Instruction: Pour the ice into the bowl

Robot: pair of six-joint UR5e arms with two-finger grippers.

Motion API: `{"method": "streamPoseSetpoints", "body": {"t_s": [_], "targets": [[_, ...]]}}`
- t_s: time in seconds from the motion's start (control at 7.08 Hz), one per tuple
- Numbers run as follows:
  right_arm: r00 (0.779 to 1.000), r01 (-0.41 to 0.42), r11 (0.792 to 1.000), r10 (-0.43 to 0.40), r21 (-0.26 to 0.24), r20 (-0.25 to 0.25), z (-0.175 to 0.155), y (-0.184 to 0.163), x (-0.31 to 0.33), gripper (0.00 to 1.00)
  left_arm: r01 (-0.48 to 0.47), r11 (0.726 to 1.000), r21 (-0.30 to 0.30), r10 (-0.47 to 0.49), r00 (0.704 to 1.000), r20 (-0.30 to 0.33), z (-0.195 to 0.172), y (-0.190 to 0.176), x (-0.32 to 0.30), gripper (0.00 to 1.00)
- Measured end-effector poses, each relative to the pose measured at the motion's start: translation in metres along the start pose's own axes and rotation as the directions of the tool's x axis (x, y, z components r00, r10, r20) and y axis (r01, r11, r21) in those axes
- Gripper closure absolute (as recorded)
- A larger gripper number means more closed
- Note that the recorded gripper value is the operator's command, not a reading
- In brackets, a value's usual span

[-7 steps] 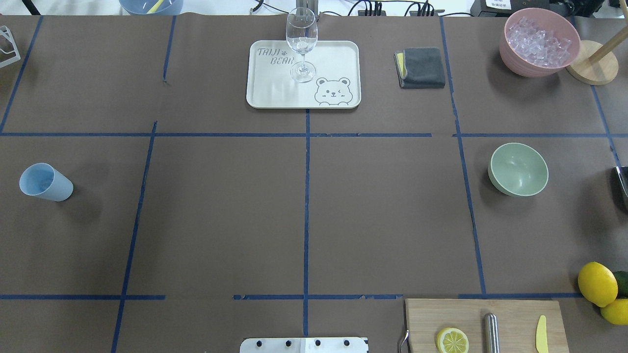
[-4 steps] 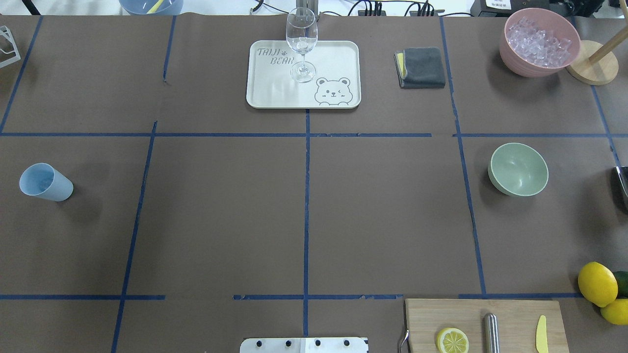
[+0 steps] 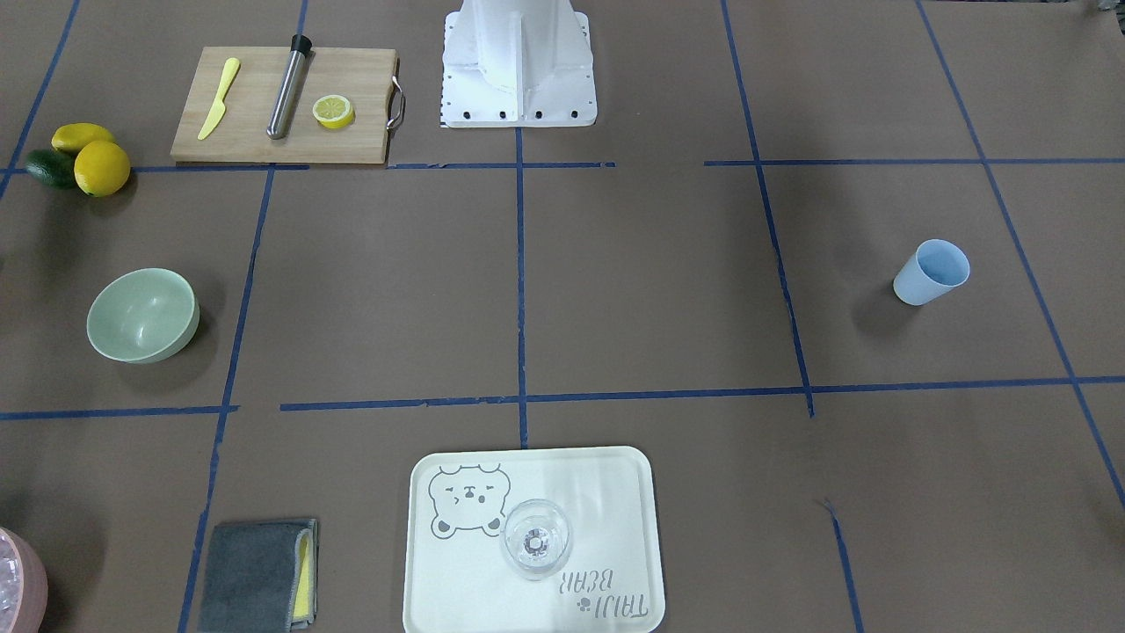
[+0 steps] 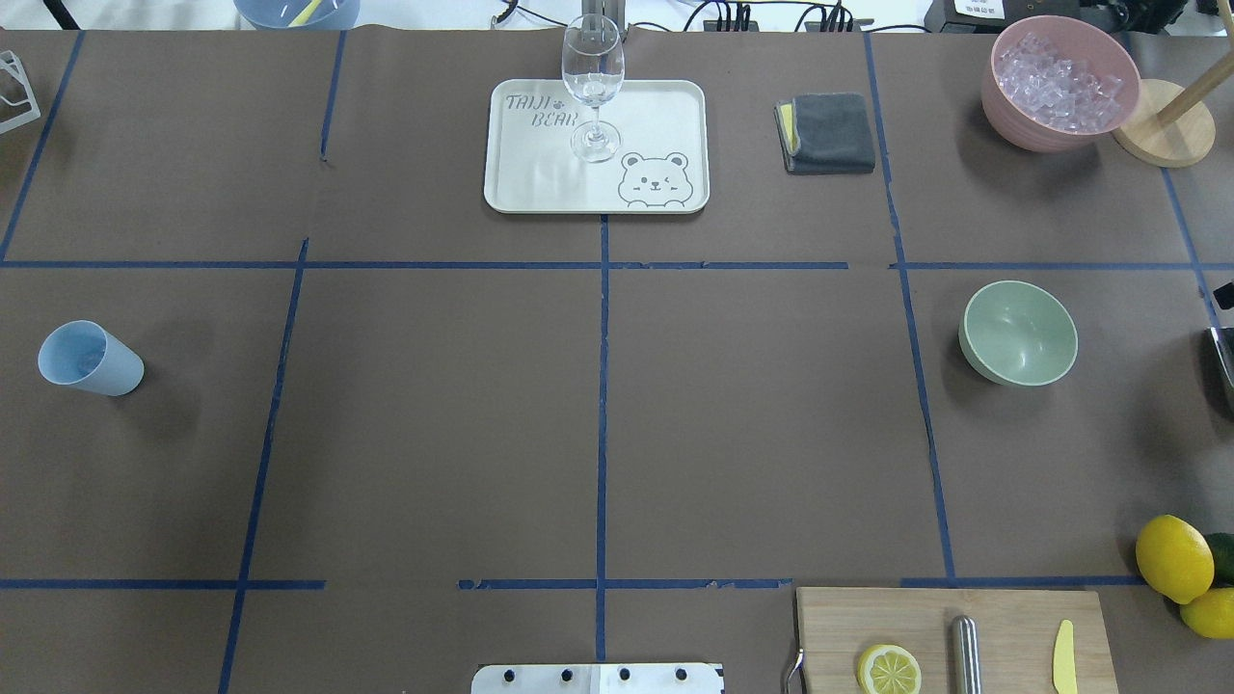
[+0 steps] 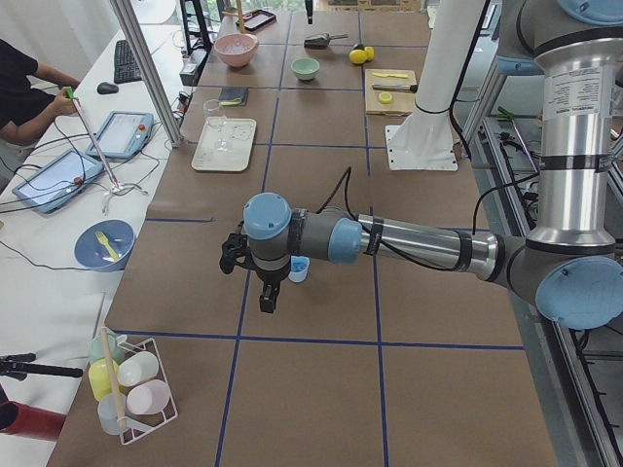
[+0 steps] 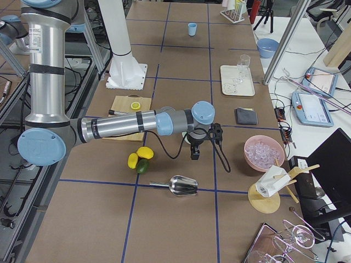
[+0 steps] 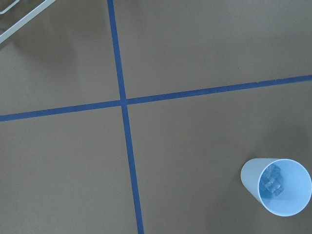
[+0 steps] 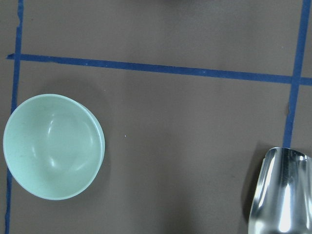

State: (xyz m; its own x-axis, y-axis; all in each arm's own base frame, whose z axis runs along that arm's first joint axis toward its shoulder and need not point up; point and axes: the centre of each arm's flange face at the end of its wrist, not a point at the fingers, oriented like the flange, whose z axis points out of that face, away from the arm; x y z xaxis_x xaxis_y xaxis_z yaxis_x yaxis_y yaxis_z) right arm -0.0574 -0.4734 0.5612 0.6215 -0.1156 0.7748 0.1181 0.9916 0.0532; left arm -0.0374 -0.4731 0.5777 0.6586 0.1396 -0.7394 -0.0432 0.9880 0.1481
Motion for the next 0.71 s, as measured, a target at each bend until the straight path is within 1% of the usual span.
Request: {"method": "streamPoseSetpoints", "body": {"t_s": [0.14,0.28,0.42,0.57,0.71], "targets": [[1.000,0.028,1.000,-0.028,-0.011,0.005,0.017,-0.003,-0.021,0.00,0.001,1.000,0.000,-0.001,1.000,0.000,0.000,0.000,0.000,0.00],[1.000,0.018,1.000,-0.017,-0.004,0.013,0.031,-0.006,-0.040,0.00,0.000,1.000,0.000,0.000,1.000,0.000,0.000,0.000,0.001,0.00],[1.000,-0.017,1.000,0.017,0.013,0.004,0.050,-0.007,-0.062,0.05,-0.001,1.000,0.000,0.001,1.000,-0.001,0.000,0.000,0.001,0.00],[0.999,-0.049,0.998,0.050,0.038,-0.018,0.068,-0.007,-0.081,0.11,-0.001,1.000,0.001,0.001,1.000,-0.002,0.000,0.000,0.001,0.00],[0.997,-0.069,0.996,0.071,0.058,-0.028,0.078,-0.007,-0.092,0.11,-0.002,1.000,0.001,0.002,1.000,-0.002,0.000,0.000,0.001,0.00]]}}
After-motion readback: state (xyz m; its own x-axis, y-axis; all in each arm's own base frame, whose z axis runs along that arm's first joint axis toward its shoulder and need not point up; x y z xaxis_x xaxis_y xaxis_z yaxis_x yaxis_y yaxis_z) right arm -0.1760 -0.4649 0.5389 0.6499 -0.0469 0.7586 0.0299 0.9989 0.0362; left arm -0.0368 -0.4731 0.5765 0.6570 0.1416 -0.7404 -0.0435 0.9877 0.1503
